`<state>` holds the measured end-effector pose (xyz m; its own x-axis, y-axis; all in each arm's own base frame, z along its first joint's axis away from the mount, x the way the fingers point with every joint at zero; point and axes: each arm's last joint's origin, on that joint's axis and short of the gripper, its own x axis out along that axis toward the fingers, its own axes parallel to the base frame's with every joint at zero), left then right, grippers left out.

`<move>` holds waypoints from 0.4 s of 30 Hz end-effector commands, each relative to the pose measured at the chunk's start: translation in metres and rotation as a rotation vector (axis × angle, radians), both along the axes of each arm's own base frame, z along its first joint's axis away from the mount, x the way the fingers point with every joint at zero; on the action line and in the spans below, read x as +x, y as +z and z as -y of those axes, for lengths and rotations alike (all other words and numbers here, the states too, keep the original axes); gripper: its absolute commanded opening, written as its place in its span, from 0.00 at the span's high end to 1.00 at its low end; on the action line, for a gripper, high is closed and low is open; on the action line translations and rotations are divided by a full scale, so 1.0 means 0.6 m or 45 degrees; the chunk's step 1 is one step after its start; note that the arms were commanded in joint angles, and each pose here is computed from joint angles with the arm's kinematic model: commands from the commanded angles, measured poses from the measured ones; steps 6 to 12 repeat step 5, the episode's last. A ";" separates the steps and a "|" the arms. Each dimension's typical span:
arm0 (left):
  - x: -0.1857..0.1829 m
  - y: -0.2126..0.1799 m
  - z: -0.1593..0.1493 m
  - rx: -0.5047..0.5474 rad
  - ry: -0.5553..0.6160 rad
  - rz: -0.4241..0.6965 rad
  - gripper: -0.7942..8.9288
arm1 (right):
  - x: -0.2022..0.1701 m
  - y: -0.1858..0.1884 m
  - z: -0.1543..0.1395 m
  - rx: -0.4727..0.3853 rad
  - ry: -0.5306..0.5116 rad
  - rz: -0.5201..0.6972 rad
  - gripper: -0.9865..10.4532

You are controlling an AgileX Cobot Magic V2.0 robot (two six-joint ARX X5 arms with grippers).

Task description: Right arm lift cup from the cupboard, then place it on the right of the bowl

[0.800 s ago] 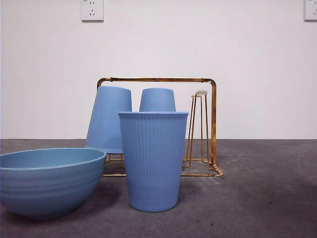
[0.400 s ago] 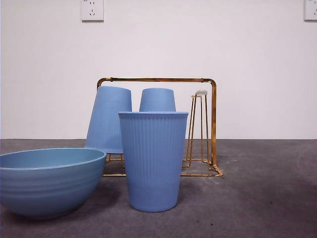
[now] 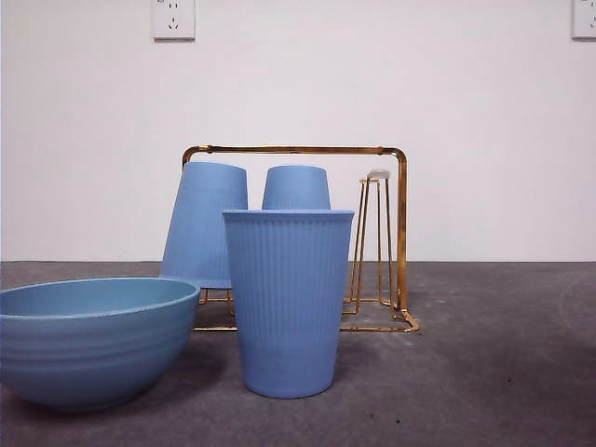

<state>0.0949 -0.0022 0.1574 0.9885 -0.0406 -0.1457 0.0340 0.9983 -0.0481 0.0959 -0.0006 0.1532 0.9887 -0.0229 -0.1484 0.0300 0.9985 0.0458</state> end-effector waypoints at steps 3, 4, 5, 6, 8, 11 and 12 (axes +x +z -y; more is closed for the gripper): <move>0.002 -0.008 0.000 0.000 0.001 -0.001 0.91 | 0.000 -0.001 0.000 0.012 -0.002 0.010 0.90; 0.002 -0.008 0.000 0.000 0.001 -0.001 0.91 | 0.000 -0.001 0.000 0.012 -0.002 0.010 0.90; 0.002 -0.008 0.000 0.000 0.001 -0.001 0.91 | 0.000 -0.001 0.000 0.012 -0.002 0.010 0.90; 0.002 -0.008 0.000 0.000 0.001 -0.001 0.91 | 0.000 -0.001 0.000 0.012 -0.002 0.010 0.90; 0.002 -0.008 0.000 0.000 0.001 -0.001 0.91 | 0.000 -0.001 0.000 0.012 -0.002 0.010 0.90; 0.002 -0.008 0.000 0.000 0.001 -0.001 0.91 | 0.000 -0.001 0.000 0.012 -0.002 0.010 0.90; 0.002 -0.008 0.000 0.000 0.001 -0.001 0.91 | 0.000 -0.001 0.000 0.012 -0.002 0.010 0.90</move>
